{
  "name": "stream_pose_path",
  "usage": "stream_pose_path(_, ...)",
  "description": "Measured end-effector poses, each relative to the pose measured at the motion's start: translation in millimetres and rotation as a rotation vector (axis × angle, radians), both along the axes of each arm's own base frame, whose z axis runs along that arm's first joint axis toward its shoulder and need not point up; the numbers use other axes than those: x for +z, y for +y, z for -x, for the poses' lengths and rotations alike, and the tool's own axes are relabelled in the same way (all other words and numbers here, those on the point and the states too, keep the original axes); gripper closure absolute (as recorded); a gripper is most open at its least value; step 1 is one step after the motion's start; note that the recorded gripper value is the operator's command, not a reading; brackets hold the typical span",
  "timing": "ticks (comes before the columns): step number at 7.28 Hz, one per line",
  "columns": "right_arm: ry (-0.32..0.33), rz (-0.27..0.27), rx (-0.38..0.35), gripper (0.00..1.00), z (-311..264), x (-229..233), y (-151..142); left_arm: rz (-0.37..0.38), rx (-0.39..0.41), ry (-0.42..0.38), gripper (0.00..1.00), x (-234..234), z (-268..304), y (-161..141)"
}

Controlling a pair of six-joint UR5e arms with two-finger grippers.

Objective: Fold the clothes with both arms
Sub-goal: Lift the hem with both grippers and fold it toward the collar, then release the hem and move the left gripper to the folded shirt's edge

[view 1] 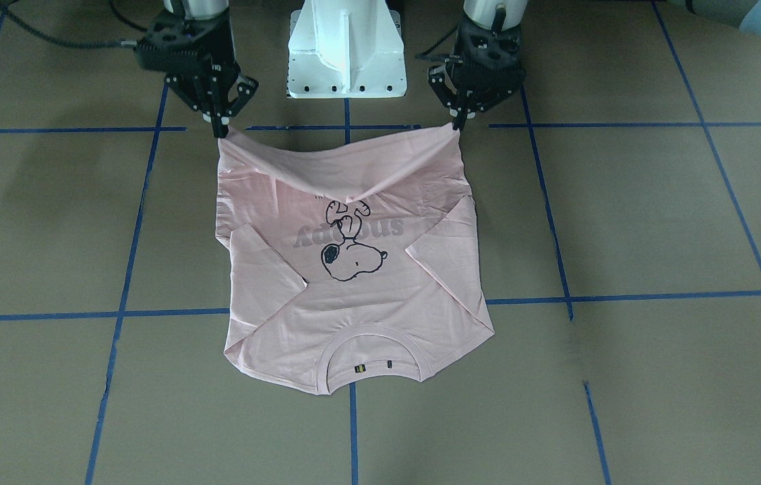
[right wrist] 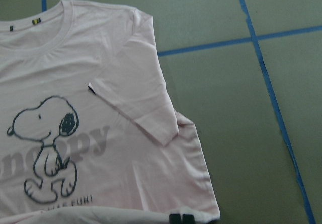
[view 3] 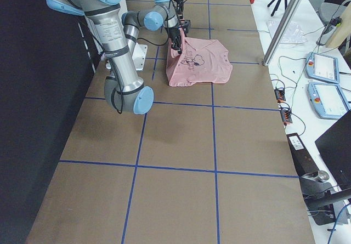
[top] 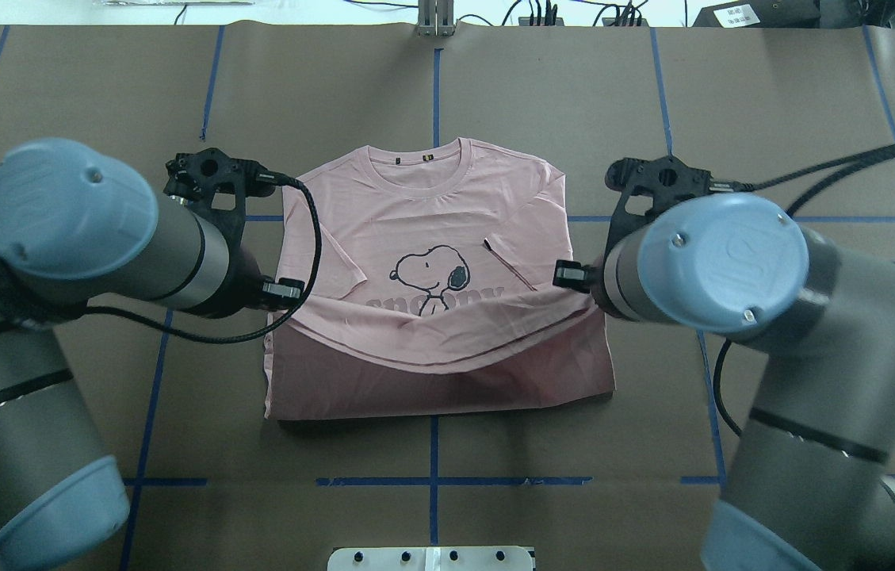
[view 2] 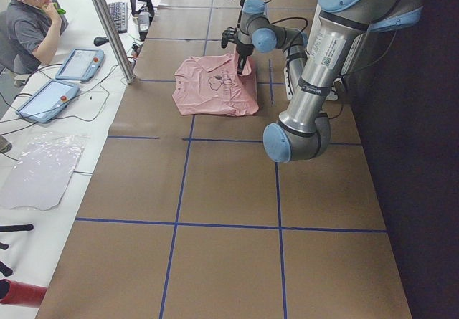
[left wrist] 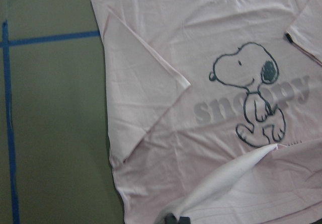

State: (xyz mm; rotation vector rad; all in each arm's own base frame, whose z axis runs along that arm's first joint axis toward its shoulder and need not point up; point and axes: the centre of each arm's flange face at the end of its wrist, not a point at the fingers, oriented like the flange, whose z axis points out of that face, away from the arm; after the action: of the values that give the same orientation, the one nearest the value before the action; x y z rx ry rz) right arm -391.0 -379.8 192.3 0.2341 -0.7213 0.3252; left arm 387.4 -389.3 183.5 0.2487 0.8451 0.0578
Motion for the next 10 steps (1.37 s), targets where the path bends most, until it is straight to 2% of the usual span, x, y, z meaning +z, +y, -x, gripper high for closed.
stream_pose_path(1, 0.003, -0.007, 0.016, 1.0, 7.6, 19.1, -43.7, -0.026, -0.019, -0.018, 1.0, 15.6, -5.1, -35.4)
stream_pose_path(4, 0.046, -0.012, 0.054, 1.0, 26.5, 47.9, -144.3, -0.071, -0.062, -0.068, 1.0, 52.2, -10.7, -122.0)
stream_pose_path(5, 0.054, -0.016, 0.053, 0.01, 41.0, 62.7, -181.5, -0.079, -0.083, -0.069, 0.01, 75.5, -23.3, -156.2)
stream_pose_path(7, 0.066, -0.053, 0.046, 0.0, 73.6, 111.9, -262.9, -0.119, -0.126, -0.089, 0.0, 136.1, -45.6, -217.5)
stream_pose_path(8, 0.077, -0.069, 0.026, 0.0, 66.8, 128.2, -292.0, -0.17, -0.125, -0.109, 0.0, 151.9, -42.5, -235.0)
stream_pose_path(10, 0.083, -0.09, -0.046, 0.0, 36.7, 143.5, -318.5, -0.24, -0.098, -0.133, 0.0, 159.5, -28.2, -247.9)
